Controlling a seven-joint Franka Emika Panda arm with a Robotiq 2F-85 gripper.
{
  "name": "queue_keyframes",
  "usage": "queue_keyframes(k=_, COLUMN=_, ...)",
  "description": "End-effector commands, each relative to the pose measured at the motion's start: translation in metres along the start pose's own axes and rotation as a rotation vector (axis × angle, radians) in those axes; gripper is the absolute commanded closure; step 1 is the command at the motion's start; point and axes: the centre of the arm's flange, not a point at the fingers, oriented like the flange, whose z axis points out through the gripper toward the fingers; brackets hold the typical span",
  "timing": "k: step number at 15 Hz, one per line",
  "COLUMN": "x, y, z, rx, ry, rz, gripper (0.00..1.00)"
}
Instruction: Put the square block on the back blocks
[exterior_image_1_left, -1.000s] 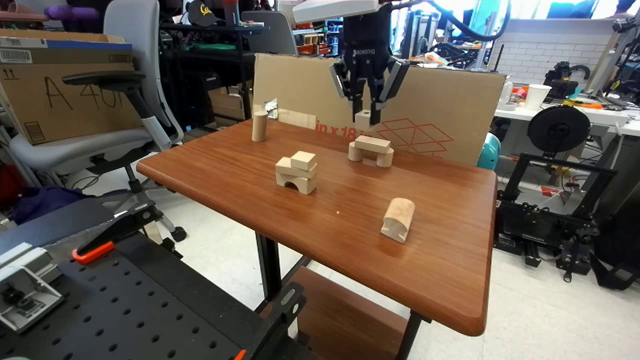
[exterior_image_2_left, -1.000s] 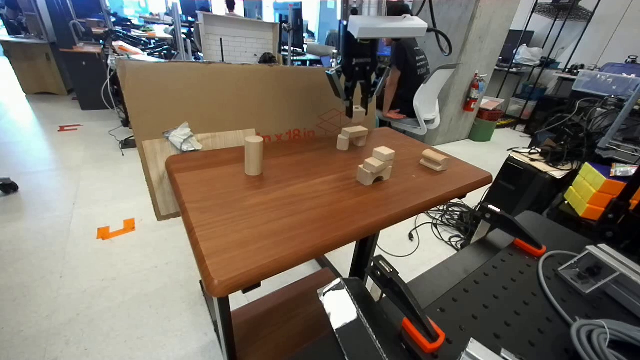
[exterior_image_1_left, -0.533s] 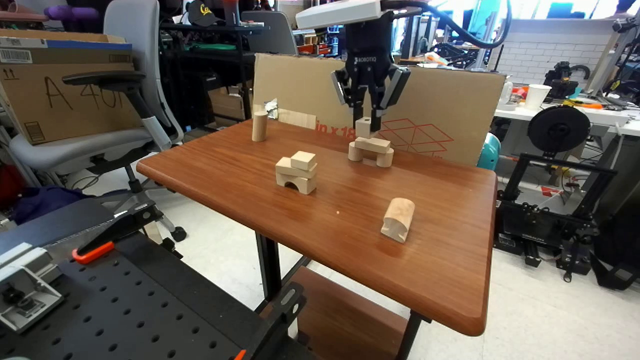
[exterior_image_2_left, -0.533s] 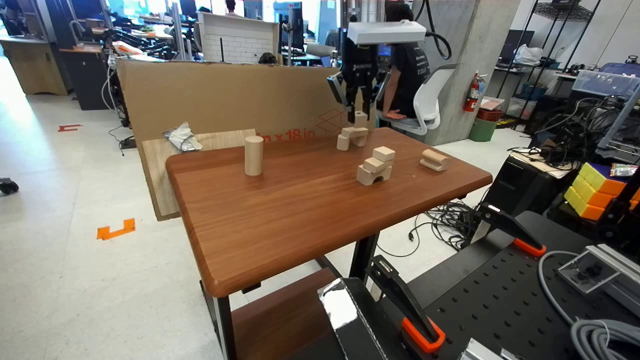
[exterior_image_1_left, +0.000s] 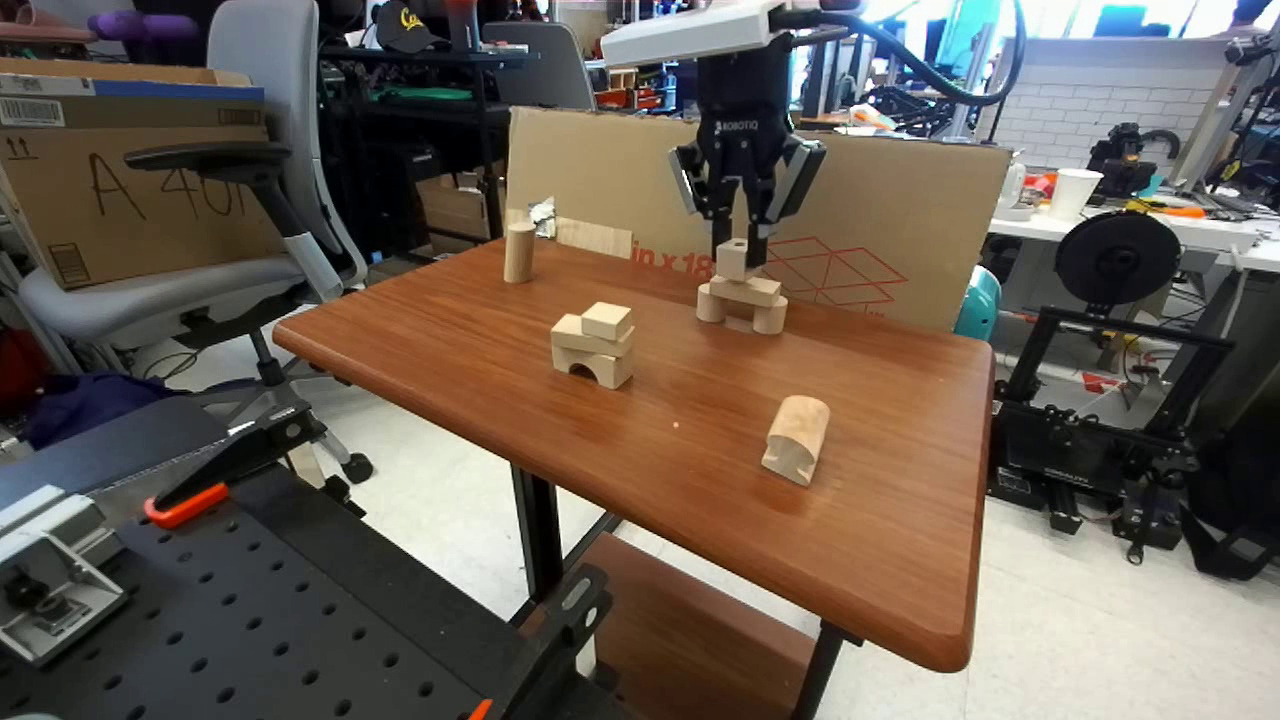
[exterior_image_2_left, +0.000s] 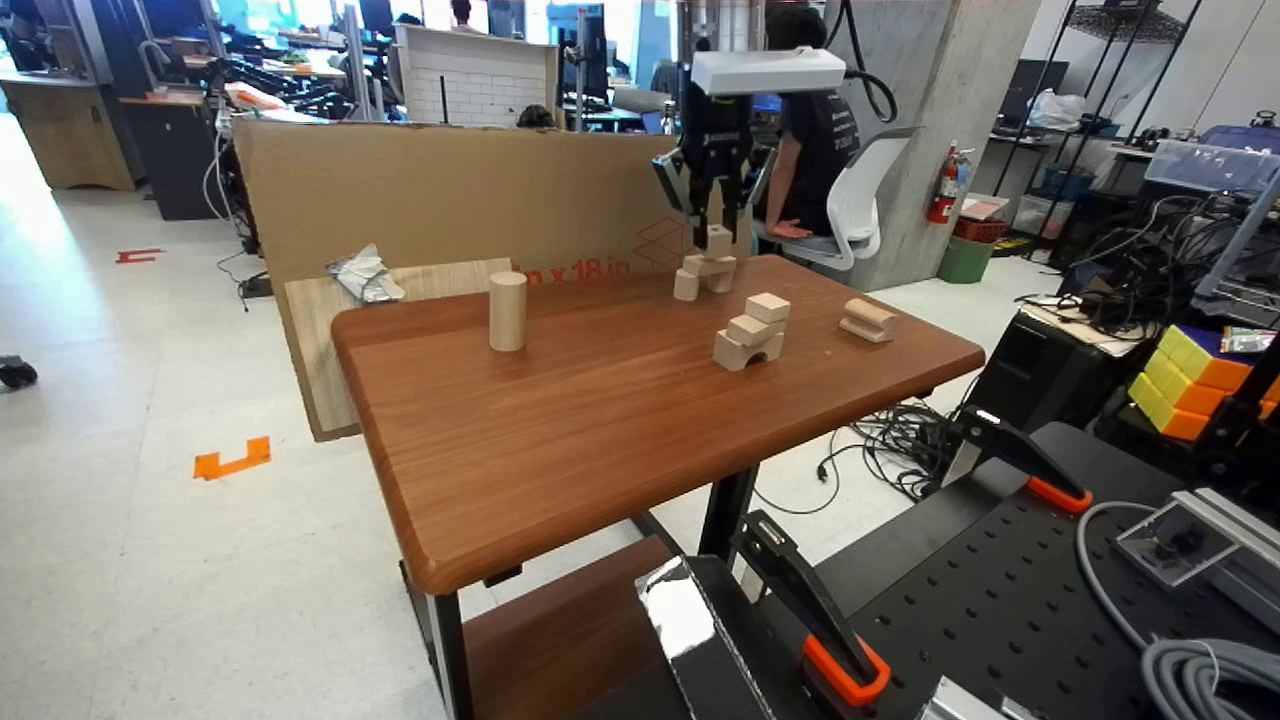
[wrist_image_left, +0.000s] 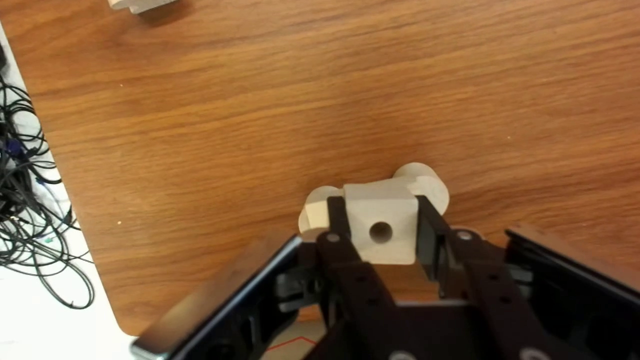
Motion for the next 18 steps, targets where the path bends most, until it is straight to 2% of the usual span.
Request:
queue_keyframes(k=1, x=0.0129, y=0.0039, z=-0.0019, rx=0.018, ry=-0.024, rz=-0.011, gripper=0.90)
queue_keyframes(k=18, x=0.0225, y=0.0093, z=0.0057, rx=0.010, ry=-0.057, rz=-0.041, gripper=0.90)
